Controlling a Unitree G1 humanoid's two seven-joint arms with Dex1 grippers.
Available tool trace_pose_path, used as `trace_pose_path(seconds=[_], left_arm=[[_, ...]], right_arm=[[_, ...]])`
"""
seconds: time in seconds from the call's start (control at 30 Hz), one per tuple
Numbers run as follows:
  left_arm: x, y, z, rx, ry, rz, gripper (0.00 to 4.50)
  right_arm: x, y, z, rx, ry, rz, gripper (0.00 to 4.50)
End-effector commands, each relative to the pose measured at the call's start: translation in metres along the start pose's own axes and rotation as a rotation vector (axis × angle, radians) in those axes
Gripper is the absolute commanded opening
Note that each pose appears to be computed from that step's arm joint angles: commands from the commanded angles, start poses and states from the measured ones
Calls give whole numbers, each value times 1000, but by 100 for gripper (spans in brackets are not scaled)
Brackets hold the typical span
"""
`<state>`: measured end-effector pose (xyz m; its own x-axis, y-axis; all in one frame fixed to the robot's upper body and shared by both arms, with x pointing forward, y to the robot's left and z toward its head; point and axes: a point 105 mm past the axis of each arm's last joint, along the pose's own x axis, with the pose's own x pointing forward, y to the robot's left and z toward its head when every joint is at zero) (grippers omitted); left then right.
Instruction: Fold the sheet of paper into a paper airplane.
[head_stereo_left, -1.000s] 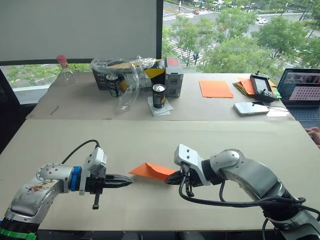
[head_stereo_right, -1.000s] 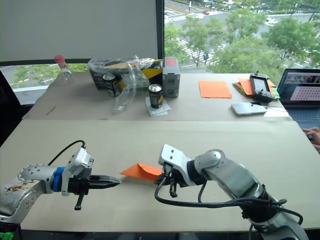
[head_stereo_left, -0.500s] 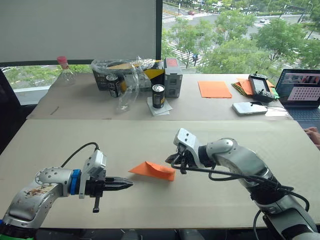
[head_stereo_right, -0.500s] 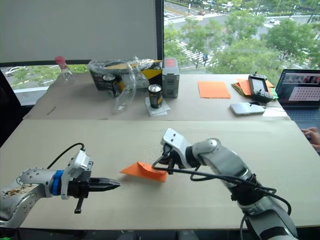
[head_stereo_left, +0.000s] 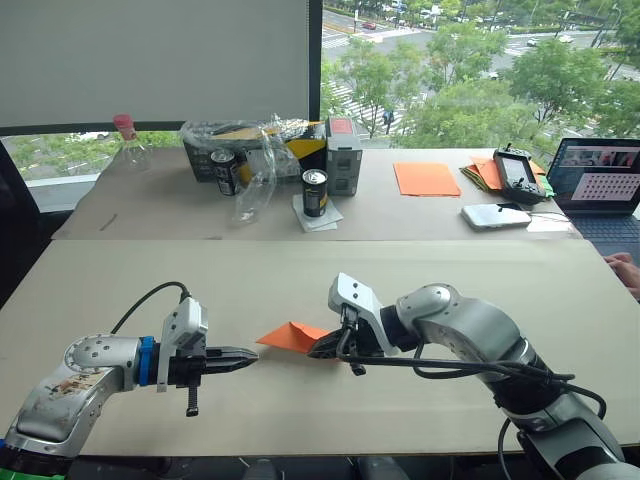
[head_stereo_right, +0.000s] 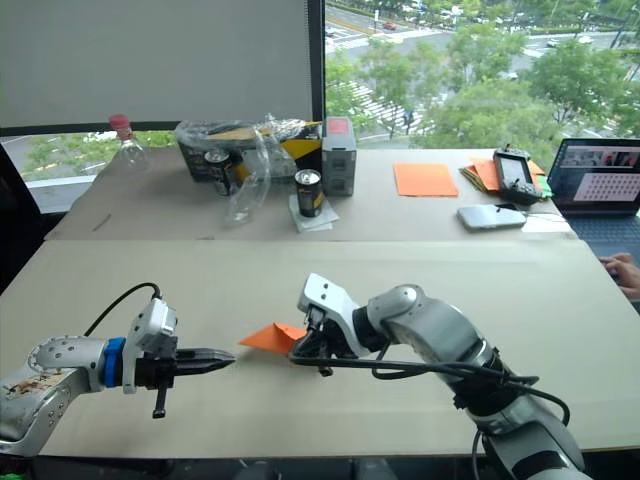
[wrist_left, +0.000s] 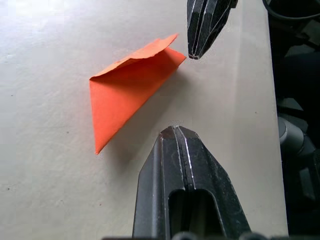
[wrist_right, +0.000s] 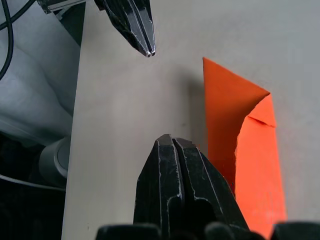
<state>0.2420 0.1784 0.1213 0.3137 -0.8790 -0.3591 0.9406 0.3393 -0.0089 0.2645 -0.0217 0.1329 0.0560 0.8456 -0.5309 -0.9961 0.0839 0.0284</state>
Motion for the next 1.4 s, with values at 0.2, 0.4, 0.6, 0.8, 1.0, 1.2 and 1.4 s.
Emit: trace_pose_path(seconds=[0.2,0.4,0.6,0.8,1.0,1.2,1.4], left_arm=[[-17,14,-1,45,27,102,0],[-16,15,-4,59,26,117,0],[-16,15,-4,59,14,134,0],[-16,13,-6,52,6,141,0],[-16,15,-7,44,-4,146,0],[-13,17,-7,49,-6,145,0],[-13,17,-10,33,2,159,0]], right_arm=[[2,-19,3,-57,-14,-106,2],[-6,-54,11,-96,-6,-229,2],[-18,-79,30,-146,-31,-292,2],[-37,-77,55,-179,-74,-270,2],[-31,-32,60,-203,-95,-76,88],[-6,-24,32,-256,21,-80,260],[-4,-37,35,-203,1,-138,260]])
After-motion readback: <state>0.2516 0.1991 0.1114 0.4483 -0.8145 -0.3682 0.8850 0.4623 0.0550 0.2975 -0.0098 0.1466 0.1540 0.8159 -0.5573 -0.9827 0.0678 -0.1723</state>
